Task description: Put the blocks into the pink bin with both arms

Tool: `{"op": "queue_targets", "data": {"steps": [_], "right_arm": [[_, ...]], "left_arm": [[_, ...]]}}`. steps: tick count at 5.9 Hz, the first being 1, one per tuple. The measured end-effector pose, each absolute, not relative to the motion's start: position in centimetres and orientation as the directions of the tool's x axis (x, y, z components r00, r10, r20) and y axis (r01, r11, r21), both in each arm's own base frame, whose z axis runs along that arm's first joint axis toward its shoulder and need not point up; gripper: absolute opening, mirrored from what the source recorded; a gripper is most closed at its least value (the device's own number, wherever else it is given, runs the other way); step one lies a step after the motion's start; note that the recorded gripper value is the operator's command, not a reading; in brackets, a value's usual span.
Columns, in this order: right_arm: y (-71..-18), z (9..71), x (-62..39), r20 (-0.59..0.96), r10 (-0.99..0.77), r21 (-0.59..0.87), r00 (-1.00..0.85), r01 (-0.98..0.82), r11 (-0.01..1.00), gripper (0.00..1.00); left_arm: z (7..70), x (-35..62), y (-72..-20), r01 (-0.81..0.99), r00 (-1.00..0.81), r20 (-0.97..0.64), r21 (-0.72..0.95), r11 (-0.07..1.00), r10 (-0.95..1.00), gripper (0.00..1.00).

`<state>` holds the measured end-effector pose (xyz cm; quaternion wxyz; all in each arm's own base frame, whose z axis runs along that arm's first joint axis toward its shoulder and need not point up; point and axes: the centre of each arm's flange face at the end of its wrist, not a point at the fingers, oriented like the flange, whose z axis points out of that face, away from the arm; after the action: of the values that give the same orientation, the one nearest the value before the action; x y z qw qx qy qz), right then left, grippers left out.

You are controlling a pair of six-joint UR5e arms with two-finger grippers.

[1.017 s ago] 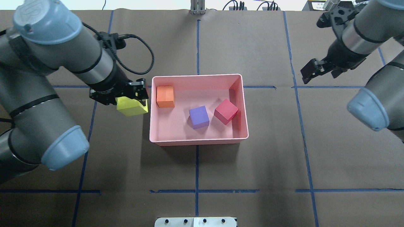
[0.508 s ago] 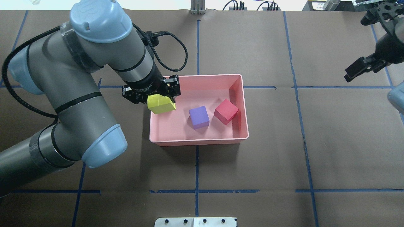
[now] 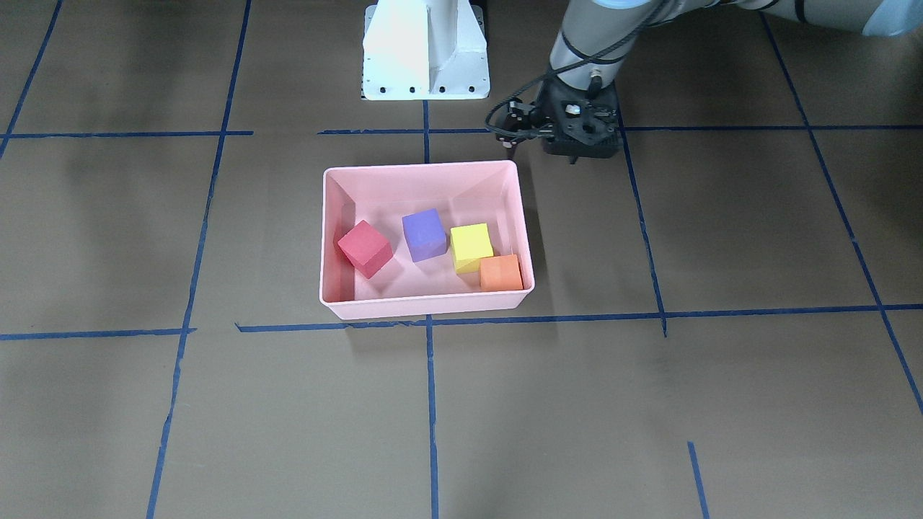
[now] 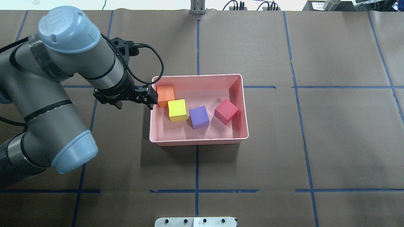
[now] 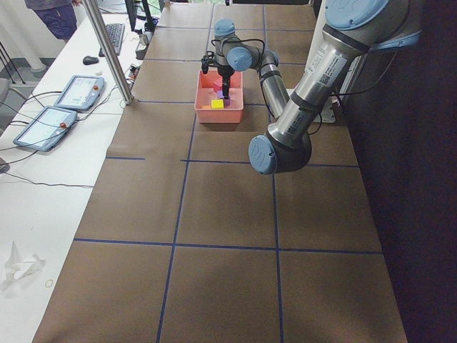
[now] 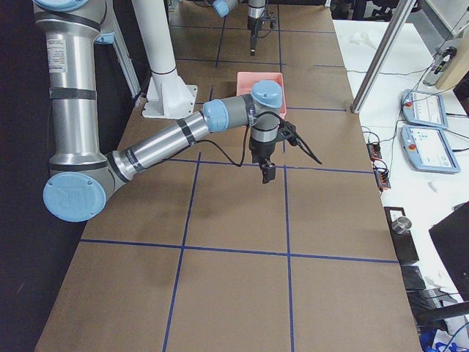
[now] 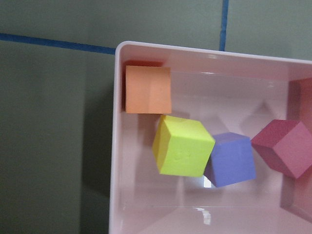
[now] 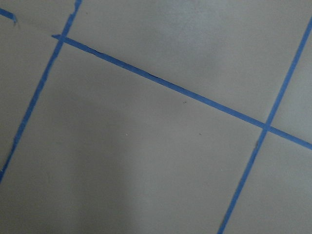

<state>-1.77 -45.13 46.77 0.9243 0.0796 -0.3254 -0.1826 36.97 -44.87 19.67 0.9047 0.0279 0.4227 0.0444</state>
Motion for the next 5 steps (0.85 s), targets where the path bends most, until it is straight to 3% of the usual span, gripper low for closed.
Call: {"op": "queue_targets", "data": {"steps": [2, 5], "right_arm": [[-40.4, 53.2, 4.3, 0.602, -0.381, 0.238, 0.701, 0.298, 0.924, 0.99], [-37.6, 57.9, 7.0, 0.641, -0.286, 0.165, 0.713, 0.235, 0.958, 1.00]], "left_arm": [[26.7, 28.7, -49.9, -0.153, 0.692, -0.667, 0.242, 0.958, 0.278, 1.00], [42.5, 10.0, -54.1, -0.281, 0.682, -0.616, 0.279, 0.918, 0.395, 1.00]]}}
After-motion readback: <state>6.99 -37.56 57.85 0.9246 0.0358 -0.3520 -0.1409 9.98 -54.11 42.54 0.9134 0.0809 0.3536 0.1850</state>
